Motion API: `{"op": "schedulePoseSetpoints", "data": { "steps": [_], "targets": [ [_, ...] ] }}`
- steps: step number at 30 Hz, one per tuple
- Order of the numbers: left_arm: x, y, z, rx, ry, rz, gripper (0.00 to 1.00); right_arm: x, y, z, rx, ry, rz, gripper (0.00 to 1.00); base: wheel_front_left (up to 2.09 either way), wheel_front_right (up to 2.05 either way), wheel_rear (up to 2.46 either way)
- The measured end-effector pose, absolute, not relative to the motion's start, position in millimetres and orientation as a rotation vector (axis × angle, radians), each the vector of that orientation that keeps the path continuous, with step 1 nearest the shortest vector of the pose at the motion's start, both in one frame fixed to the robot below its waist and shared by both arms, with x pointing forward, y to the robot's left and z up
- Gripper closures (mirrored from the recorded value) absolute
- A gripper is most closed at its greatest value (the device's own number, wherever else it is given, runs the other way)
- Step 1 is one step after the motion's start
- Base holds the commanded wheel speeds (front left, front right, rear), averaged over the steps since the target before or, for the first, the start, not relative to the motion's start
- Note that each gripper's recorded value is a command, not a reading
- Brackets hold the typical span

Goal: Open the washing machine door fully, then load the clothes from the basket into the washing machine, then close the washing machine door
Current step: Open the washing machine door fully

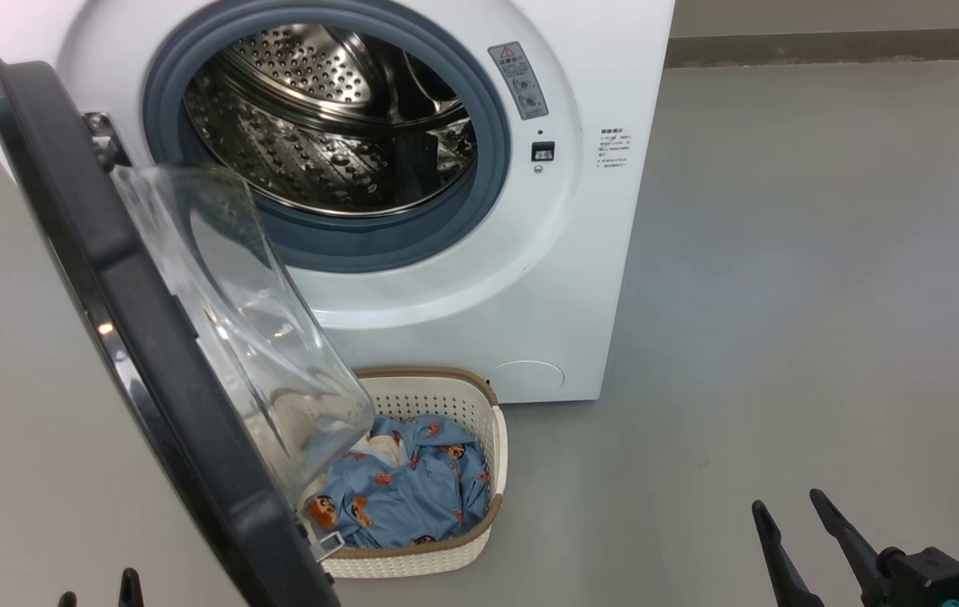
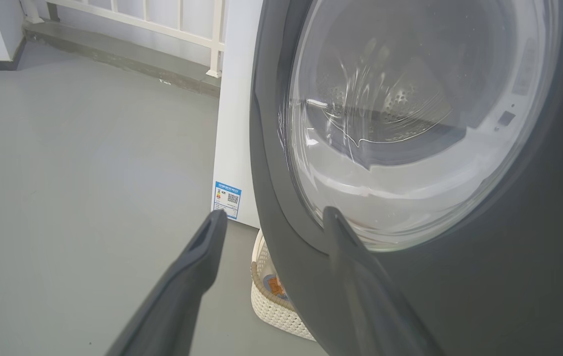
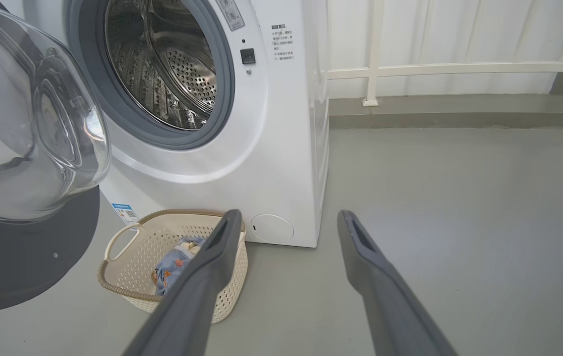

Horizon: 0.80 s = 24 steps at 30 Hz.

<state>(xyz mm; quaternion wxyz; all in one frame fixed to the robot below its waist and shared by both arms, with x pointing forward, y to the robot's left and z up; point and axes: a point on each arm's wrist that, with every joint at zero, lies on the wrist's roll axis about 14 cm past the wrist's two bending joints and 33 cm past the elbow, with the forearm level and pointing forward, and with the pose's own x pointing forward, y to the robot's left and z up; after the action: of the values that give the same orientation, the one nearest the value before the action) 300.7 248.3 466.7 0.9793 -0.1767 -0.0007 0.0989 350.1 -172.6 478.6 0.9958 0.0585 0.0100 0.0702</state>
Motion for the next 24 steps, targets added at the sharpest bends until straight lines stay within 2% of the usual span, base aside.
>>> {"op": "schedulePoseSetpoints", "data": {
  "steps": [24],
  "targets": [
    [299.8,249.9,467.6,-0.346,-0.004,0.202,0.0,348.6,-170.5,472.3,0.126,0.039,0.139,0.0,0.0,0.0,0.0]
  ]
}}
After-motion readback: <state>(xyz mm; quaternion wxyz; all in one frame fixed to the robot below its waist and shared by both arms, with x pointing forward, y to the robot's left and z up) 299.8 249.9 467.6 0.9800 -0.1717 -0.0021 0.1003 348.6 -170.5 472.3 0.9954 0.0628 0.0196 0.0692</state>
